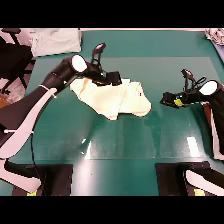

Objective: Fold the shirts.

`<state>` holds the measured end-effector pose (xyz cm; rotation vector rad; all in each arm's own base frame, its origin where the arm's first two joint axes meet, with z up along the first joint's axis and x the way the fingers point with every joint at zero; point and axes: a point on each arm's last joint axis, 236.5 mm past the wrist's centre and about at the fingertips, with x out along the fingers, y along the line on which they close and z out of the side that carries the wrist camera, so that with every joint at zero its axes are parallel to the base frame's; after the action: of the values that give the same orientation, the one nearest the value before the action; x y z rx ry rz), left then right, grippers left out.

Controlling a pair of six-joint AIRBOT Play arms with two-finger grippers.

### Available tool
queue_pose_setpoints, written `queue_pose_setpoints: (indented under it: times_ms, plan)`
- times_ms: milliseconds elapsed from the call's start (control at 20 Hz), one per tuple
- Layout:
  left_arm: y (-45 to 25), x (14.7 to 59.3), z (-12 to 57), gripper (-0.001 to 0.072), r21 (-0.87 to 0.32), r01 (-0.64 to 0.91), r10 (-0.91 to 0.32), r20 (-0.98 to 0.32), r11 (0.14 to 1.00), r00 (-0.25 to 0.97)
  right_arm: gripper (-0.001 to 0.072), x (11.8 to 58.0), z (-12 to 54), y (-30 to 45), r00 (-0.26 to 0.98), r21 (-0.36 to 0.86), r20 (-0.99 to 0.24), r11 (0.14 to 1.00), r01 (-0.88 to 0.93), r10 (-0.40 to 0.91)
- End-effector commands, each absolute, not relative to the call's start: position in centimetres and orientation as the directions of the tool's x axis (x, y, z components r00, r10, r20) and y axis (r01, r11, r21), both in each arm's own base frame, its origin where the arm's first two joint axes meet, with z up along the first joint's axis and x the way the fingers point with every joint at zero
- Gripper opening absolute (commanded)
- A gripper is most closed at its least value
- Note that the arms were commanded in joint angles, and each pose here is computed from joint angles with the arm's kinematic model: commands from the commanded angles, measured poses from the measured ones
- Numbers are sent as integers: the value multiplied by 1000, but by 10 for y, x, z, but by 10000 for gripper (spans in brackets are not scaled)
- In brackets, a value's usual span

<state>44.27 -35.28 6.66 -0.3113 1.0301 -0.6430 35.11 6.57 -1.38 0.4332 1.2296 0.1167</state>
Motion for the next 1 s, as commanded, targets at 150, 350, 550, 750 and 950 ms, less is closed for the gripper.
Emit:
queue_pose_setpoints:
  times_ms: [150,350,550,750,950]
  plan:
    - [-371,436,40,671,-376,490,-575,-736,786,358,322,355,-9,75,357,429,-862,892,140,359]
    - [-379,412,7,672,-202,603,-468,-822,772,324,321,361,-4,82,379,463,-841,876,135,386]
    - [-391,421,7,672,-140,630,-467,-793,764,391,322,358,-4,83,368,458,-844,880,122,389]
    - [-386,427,-17,669,-100,628,-422,-819,772,389,321,357,-5,83,366,459,-845,880,122,390]
    - [-388,435,-16,154,-90,623,-430,-799,777,421,321,355,-5,84,355,459,-848,880,121,393]
